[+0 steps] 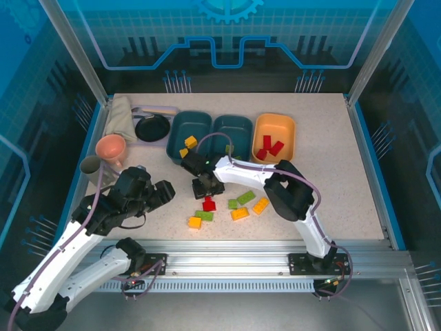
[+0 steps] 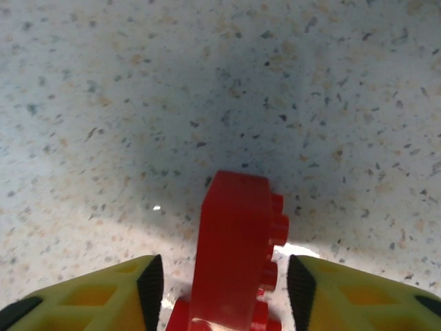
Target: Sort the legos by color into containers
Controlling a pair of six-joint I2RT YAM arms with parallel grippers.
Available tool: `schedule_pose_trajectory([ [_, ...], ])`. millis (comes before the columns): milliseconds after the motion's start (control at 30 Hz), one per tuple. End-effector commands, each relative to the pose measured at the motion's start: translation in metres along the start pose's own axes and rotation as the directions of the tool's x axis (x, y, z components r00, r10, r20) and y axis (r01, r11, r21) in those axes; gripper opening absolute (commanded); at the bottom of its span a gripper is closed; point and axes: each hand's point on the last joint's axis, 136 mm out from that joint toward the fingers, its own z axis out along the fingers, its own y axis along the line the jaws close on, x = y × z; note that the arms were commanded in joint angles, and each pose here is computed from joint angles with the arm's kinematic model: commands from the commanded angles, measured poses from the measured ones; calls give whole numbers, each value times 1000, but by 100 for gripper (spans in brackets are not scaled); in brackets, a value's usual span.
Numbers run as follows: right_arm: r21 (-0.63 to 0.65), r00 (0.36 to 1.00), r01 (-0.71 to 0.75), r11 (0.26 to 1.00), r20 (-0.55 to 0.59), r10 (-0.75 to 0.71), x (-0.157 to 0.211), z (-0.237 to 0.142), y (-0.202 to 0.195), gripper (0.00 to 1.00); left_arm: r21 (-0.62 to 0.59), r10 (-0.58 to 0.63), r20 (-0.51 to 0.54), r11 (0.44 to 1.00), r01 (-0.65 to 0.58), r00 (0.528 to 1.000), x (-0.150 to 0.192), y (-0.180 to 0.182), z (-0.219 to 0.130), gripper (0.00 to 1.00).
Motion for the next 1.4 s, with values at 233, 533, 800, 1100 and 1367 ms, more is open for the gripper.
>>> schedule_pose_trajectory([
  [233,63,999,9,998,34,-11,-9,-16,-3,23,100,14,-54,995,-9,998,8,-20,3,79],
  [533,12,958,-161,987,243,153,-55,-123,-91,21,286,115,-78,954,-88,990,-18,-110,10,79],
  [800,-83,869,-366,927,326,373,-116,-132,-221,21,376,216,-87,911,-169,972,-40,-195,46,79],
  [1100,-210,751,-564,799,272,602,-184,-88,-297,21,390,265,-128,899,-197,956,-47,-247,97,79],
  [1367,-220,670,-676,704,216,710,-215,-52,-309,23,367,264,-156,910,-193,952,-43,-248,116,79],
])
